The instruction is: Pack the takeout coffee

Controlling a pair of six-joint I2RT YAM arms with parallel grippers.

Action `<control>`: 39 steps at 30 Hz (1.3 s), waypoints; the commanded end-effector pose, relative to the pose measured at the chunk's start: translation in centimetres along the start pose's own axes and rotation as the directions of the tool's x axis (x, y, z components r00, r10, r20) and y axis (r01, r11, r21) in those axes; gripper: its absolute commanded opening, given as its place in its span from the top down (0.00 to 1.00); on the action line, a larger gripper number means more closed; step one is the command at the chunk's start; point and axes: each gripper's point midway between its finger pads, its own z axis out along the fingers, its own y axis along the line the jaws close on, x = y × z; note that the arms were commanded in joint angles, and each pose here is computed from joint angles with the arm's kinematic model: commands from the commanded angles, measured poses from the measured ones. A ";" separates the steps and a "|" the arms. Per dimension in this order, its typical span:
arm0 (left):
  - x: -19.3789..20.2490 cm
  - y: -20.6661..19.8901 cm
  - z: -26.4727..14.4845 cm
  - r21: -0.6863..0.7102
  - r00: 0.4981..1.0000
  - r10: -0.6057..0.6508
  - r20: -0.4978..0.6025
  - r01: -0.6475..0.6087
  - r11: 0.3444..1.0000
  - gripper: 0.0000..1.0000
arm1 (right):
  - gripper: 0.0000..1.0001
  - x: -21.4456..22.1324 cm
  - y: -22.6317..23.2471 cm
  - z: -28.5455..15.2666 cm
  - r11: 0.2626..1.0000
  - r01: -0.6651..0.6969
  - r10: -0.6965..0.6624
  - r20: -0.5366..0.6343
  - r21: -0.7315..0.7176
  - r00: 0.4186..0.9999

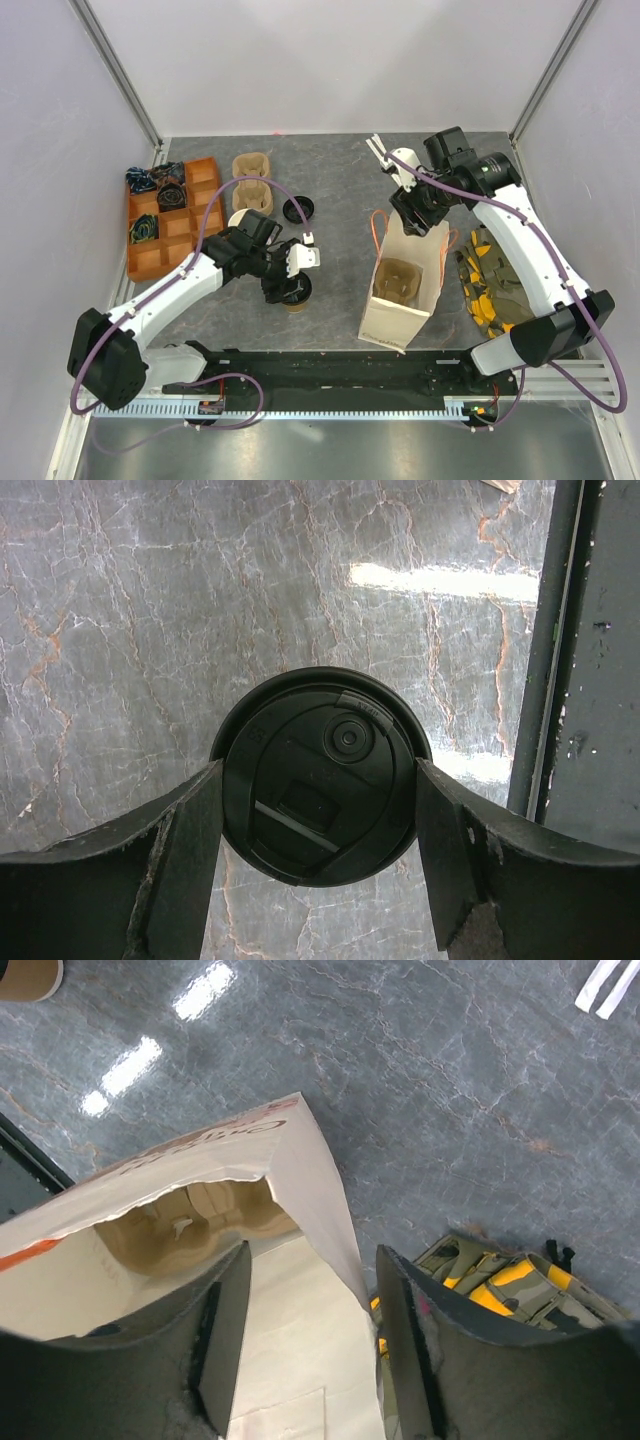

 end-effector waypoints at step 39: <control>-33.0 -0.8 -23.8 -0.240 0.752 0.275 0.600 -0.158 0.958 0.70 | 1.00 -5.8 2.6 -5.1 0.987 -0.142 0.120 0.240 0.075 0.963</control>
